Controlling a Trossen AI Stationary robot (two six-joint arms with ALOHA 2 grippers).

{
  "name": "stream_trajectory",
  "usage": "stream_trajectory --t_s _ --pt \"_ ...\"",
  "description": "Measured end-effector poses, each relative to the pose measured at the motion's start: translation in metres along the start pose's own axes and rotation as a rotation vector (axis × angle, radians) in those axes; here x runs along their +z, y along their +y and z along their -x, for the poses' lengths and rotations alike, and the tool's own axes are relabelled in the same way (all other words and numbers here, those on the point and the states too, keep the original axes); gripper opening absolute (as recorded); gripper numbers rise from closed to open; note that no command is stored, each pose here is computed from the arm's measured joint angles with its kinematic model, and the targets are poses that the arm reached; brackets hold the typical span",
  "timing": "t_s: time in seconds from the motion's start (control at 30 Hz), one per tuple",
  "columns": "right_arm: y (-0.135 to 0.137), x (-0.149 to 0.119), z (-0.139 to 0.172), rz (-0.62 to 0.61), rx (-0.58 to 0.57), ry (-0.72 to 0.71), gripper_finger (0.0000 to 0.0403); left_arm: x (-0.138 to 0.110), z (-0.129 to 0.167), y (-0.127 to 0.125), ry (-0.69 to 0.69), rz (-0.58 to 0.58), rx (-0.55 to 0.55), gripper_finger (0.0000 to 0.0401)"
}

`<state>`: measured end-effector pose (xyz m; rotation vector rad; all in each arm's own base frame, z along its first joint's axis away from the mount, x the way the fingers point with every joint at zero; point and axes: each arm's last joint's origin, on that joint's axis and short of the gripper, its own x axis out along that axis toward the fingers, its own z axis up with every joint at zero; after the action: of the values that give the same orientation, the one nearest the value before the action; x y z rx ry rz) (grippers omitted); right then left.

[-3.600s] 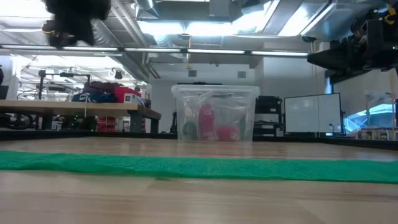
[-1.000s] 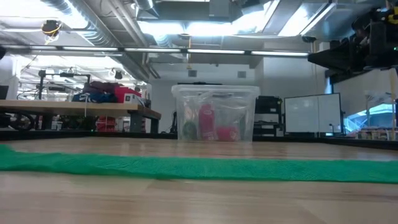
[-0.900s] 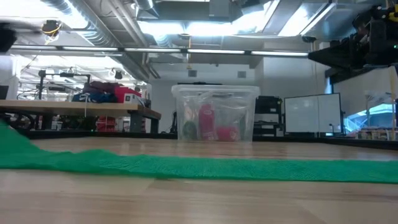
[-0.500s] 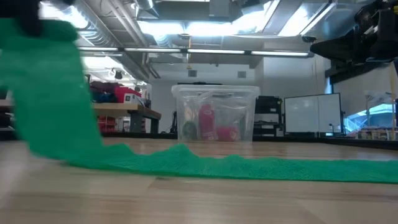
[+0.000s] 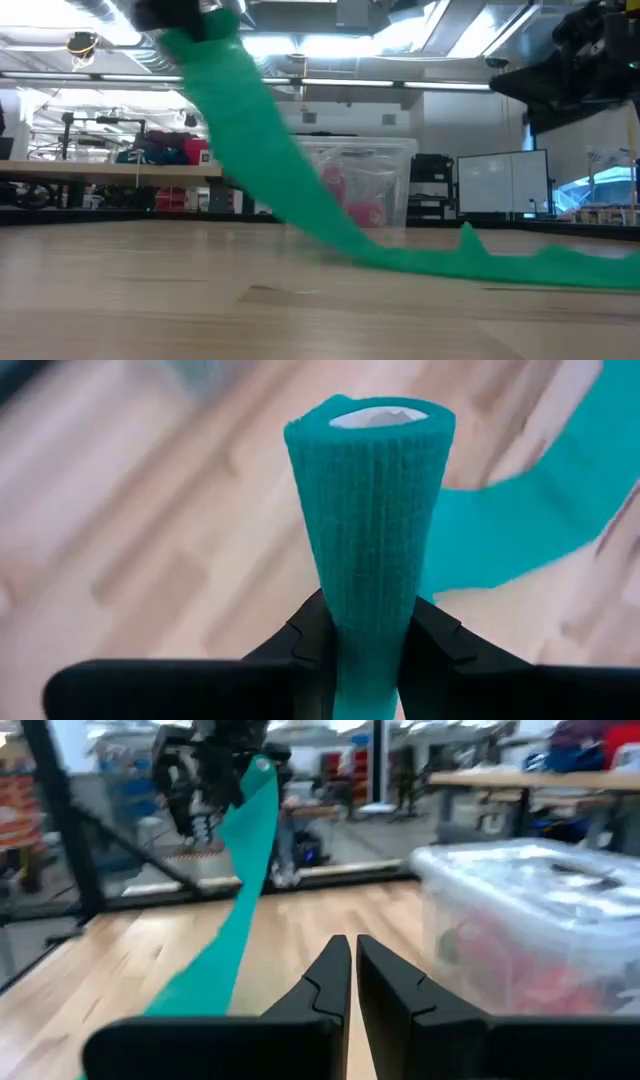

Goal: Roll bandage
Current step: Roll the green bandage

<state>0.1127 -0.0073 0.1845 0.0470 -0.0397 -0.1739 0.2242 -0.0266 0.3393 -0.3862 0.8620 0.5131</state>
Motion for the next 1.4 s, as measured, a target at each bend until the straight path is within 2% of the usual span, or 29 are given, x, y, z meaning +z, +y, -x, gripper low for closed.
stream_trajectory --t_s 0.13,0.27,0.4,0.53,0.67,0.87,0.97,1.17,1.33,1.4 --pt "-0.002 0.011 -0.008 -0.020 -0.135 -0.066 0.0026 0.024 -0.004 0.012 -0.111 -0.119 0.010 0.0062" --pt "-0.002 0.029 -0.021 0.037 -0.216 -0.063 0.0026 0.045 -0.007 0.023 -0.224 -0.234 0.033 0.0062" --pt "0.000 0.047 -0.040 0.132 -0.236 -0.009 0.0026 0.059 -0.007 0.029 -0.309 -0.350 0.060 0.0062" --pt "-0.005 0.059 -0.068 0.214 -0.236 0.127 0.0026 0.064 -0.010 0.031 -0.330 -0.438 0.083 0.0062" --pt "-0.012 0.071 -0.097 0.263 -0.184 0.287 0.0026 0.066 -0.019 0.027 -0.281 -0.517 0.101 0.0062" --pt "-0.021 0.105 -0.121 0.291 -0.128 0.388 0.0026 0.079 -0.033 0.002 -0.058 -0.608 0.124 0.0062" --pt "-0.025 0.116 -0.126 0.282 -0.085 0.350 0.0026 0.085 -0.039 -0.014 0.024 -0.671 0.162 0.0062" --pt "-0.025 0.114 -0.141 0.190 0.004 0.266 0.0029 0.089 -0.047 -0.034 0.053 -0.762 0.174 0.0062" --pt "-0.021 0.102 -0.165 0.034 0.186 0.209 0.0068 0.088 -0.053 -0.038 0.062 -0.789 0.174 0.0062" --pt "-0.018 0.097 -0.175 0.000 0.222 0.194 0.0090 0.088 -0.054 -0.038 0.057 -0.787 0.173 0.0062"
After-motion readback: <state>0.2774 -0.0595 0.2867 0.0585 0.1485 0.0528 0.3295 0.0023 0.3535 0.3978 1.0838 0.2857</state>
